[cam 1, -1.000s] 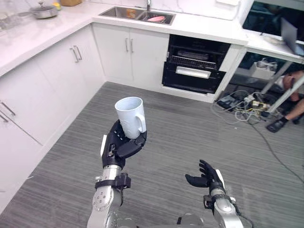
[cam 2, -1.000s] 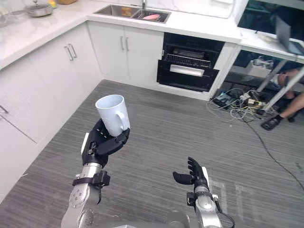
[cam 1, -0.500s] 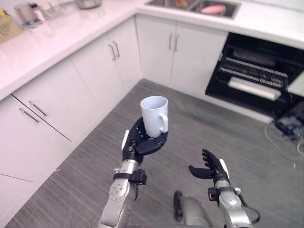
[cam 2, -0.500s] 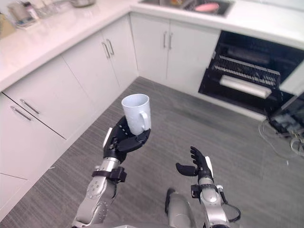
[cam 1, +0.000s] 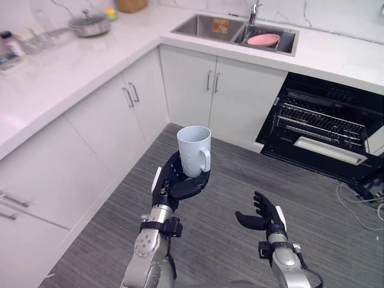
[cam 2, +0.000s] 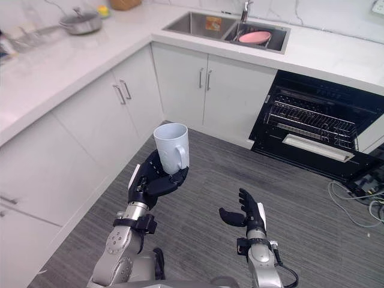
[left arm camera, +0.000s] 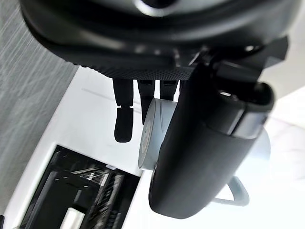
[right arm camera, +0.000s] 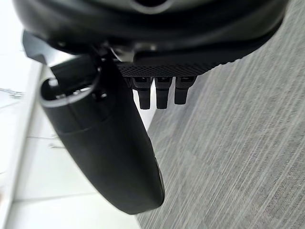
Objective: Walk over to the sink, pick up the cup, carry it to the dishwasher, place the cup inside the dishwasher, then close the dishwasher door
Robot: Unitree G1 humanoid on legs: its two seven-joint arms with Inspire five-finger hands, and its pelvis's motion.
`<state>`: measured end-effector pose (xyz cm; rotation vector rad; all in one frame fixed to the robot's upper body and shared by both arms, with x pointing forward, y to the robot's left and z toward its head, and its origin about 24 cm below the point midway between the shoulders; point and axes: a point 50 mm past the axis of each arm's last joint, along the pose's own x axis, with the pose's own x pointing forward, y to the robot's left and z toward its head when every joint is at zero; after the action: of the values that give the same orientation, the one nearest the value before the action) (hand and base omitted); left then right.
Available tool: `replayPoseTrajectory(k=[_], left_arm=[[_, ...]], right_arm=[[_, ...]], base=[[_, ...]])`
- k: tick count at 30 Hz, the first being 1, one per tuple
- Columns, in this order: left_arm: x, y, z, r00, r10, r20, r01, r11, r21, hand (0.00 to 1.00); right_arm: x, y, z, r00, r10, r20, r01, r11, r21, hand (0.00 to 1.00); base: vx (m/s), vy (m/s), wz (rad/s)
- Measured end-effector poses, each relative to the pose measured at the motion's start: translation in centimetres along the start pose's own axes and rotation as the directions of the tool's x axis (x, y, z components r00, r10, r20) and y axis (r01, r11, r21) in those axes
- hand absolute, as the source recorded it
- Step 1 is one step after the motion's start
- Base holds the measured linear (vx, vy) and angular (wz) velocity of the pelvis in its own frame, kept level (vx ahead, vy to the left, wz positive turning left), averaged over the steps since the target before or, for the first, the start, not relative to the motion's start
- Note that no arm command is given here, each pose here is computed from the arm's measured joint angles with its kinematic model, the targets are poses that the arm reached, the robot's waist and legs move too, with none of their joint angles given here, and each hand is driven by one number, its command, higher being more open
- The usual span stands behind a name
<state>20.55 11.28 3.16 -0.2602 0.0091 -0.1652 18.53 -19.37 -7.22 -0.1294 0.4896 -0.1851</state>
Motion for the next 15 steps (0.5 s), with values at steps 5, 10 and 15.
replayPoseTrajectory(k=[5,10,15], left_arm=[[-0.1,0.1,0.3,1.0,0.005,0.008,-0.006,0.999,0.044,0.3],[0.3,-1.2,0.3,0.999,-0.035,0.019,0.034,0.999,0.021,0.3],[1.4,-2.5,-1.8,0.997,-0.044,-0.06,0.042,0.999,-0.025,0.3]], right_arm=[[0.8,1.9,0.9,0.997,0.081,0.018,-0.081,0.997,-0.016,0.9],[1.2,1.5,2.3,0.993,0.096,0.074,-0.092,0.994,-0.052,0.9],[0.4,-0.8,3.2,0.991,0.036,0.129,-0.026,0.997,-0.077,0.9]], base=[[0.47,0.092,-0.62],[0.65,0.035,-0.24],[0.63,-0.068,-0.2]])
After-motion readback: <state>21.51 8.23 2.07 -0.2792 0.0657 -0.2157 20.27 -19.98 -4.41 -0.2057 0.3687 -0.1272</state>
